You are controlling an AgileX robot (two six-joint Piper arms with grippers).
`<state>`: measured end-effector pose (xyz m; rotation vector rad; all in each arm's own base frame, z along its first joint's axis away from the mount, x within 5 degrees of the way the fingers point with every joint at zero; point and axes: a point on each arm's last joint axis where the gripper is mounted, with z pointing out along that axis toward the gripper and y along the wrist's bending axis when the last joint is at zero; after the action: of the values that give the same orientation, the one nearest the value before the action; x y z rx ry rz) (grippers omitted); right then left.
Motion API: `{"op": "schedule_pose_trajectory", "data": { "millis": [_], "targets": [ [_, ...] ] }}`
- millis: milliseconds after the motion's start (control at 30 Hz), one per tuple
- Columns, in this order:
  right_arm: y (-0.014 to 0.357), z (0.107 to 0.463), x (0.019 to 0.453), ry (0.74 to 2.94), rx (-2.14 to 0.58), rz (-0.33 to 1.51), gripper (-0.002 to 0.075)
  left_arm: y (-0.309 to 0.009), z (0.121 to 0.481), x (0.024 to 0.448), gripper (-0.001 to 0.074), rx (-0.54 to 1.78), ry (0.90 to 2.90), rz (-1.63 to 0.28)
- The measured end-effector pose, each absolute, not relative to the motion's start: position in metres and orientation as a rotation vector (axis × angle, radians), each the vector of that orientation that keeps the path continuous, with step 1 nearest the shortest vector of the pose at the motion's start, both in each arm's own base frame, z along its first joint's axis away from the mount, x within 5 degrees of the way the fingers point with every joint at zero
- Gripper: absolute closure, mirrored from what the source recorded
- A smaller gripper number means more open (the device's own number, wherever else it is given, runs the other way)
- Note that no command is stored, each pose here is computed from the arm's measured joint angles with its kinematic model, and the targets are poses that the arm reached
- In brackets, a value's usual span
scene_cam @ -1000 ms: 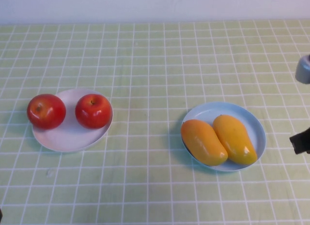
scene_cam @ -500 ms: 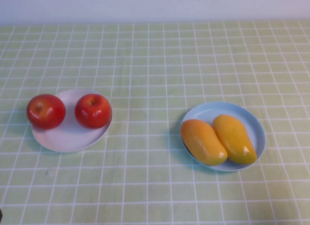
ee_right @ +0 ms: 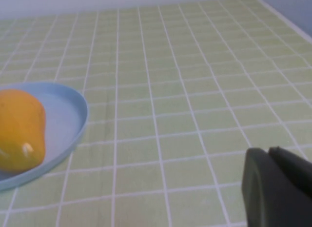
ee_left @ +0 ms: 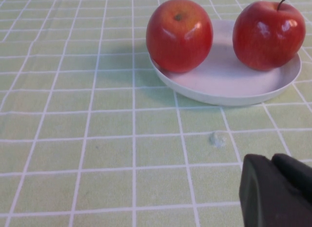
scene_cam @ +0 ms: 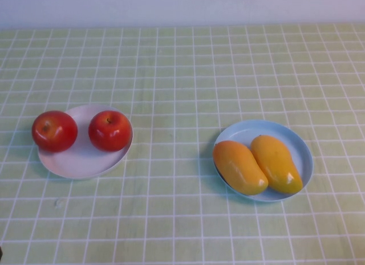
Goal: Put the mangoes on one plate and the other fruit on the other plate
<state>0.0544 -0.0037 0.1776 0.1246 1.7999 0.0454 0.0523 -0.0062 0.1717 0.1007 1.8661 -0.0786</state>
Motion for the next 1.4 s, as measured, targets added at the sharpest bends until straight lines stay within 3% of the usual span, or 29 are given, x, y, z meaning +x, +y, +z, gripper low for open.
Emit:
{"op": "schedule_pose_trajectory", "data": {
  "millis": [1400],
  "targets": [
    [0.0012, 0.1715, 0.0533, 1.860, -0.019, 0.011, 0.0742, -0.0062, 0.1717, 0.0523, 0.0733, 0.101, 1.866, -0.079]
  ]
}}
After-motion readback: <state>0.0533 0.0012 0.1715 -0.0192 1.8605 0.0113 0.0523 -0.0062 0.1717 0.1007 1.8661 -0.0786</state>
